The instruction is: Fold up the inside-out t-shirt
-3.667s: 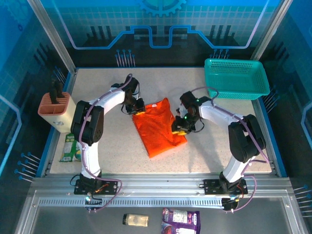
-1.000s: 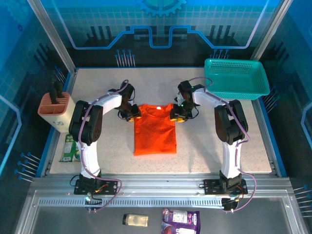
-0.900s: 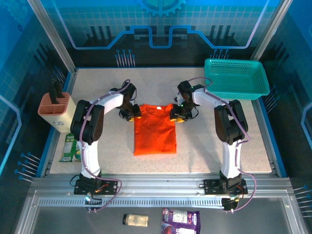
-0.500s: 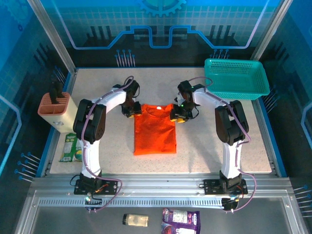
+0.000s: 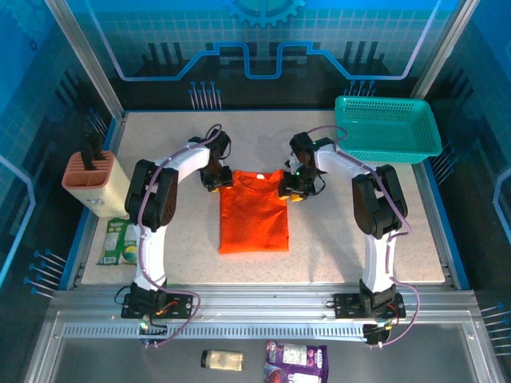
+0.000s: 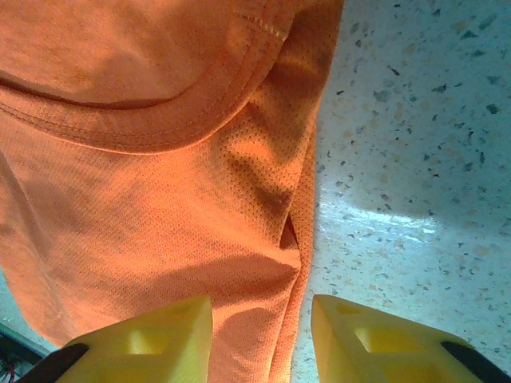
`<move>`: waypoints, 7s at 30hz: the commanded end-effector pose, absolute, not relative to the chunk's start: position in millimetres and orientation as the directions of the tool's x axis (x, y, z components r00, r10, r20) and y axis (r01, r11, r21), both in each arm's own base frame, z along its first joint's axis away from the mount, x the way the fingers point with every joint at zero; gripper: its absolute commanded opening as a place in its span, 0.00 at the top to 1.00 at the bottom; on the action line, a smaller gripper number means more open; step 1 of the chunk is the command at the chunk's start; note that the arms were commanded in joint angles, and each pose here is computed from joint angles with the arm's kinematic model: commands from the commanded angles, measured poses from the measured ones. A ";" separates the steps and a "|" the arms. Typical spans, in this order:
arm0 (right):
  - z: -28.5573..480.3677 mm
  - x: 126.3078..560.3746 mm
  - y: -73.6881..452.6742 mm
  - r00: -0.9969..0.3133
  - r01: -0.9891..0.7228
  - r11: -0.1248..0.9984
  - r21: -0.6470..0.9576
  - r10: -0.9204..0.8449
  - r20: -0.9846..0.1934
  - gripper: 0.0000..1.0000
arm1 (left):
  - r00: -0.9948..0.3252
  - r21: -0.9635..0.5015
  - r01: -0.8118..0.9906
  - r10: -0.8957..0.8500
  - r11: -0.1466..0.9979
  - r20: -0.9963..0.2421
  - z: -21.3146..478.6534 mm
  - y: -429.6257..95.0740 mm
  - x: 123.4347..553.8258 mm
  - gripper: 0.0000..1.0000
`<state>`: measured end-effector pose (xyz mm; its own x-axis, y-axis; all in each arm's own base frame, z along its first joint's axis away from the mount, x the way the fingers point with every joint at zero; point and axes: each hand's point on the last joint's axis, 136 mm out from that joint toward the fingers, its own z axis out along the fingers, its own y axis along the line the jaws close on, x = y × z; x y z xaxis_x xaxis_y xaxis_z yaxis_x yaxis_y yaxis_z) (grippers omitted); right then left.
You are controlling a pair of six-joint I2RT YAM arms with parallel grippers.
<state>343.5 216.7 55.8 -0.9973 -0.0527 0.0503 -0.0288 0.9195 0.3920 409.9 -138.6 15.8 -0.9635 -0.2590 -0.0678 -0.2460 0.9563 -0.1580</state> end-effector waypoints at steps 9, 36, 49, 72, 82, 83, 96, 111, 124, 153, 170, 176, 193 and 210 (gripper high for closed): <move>71.9 340.1 218.9 -0.996 -0.066 0.918 0.391 -0.085 0.033 0.62 | -0.974 -0.001 -0.200 -0.199 0.980 0.105 -35.5 -141.4 357.3 0.68; 58.5 355.8 212.0 -0.995 -0.092 0.934 0.344 -0.074 -0.066 0.56 | -0.993 -0.137 -0.112 -0.114 0.984 -0.008 -5.5 -158.3 382.0 1.00; 28.5 370.9 222.3 -0.995 -0.097 0.969 0.227 -0.086 -0.056 0.52 | -0.994 -0.112 -0.111 -0.112 0.987 -0.001 -2.2 -147.8 383.9 1.00; 3.0 363.0 226.4 -0.998 -0.058 0.986 0.155 -0.059 -0.001 0.71 | -0.994 -0.085 -0.106 -0.107 0.991 0.000 -2.0 -143.3 383.5 1.00; 23.1 372.5 218.9 -0.998 -0.043 0.981 0.189 -0.032 -0.062 0.98 | -0.990 -0.128 -0.120 -0.128 0.984 -0.053 6.5 -144.2 390.2 1.00; 26.9 373.8 219.2 -0.997 -0.048 0.979 0.198 -0.033 -0.074 1.00 | -0.989 -0.149 -0.122 -0.132 0.981 -0.065 10.6 -145.5 392.5 1.00; 102.8 417.5 221.7 -0.936 -0.151 0.916 0.371 -0.012 -0.352 1.00 | -0.966 -0.435 -0.085 -0.182 0.897 -0.186 78.4 -163.8 433.8 1.00; 208.8 512.7 215.8 -0.657 -0.424 0.827 0.369 -0.001 -0.754 1.00 | -0.849 -0.560 0.167 -0.171 0.811 -0.501 209.7 -163.0 517.3 1.00; 267.6 579.3 206.1 -0.241 -0.628 0.730 0.269 0.147 -0.959 1.00 | -0.635 -0.506 0.464 -0.125 0.728 -0.762 283.8 -162.0 570.9 1.00; 174.8 398.5 234.4 -0.383 -0.742 0.603 0.294 -0.021 -0.924 1.00 | -0.754 -0.636 0.460 -0.106 0.619 -0.648 205.9 -177.5 433.2 1.00; 118.7 301.9 232.1 -0.614 -0.612 0.708 0.352 -0.145 -0.776 1.00 | -0.818 -0.654 0.322 -0.147 0.685 -0.556 157.0 -171.4 349.0 1.00; 159.0 319.9 225.3 -0.585 -0.591 0.751 0.295 -0.147 -0.797 1.00 | -0.761 -0.617 0.352 -0.168 0.704 -0.626 203.8 -167.6 363.3 1.00; 272.7 247.7 230.4 -0.552 -0.738 0.582 0.342 -0.229 -0.801 1.00 | -0.629 -0.524 0.509 -0.120 0.683 -0.768 328.7 -163.2 316.9 1.00; 267.6 439.7 215.0 -0.495 -0.583 0.770 0.260 -0.083 -0.865 1.00 | -0.680 -0.555 0.435 -0.146 0.709 -0.719 293.0 -171.1 472.4 1.00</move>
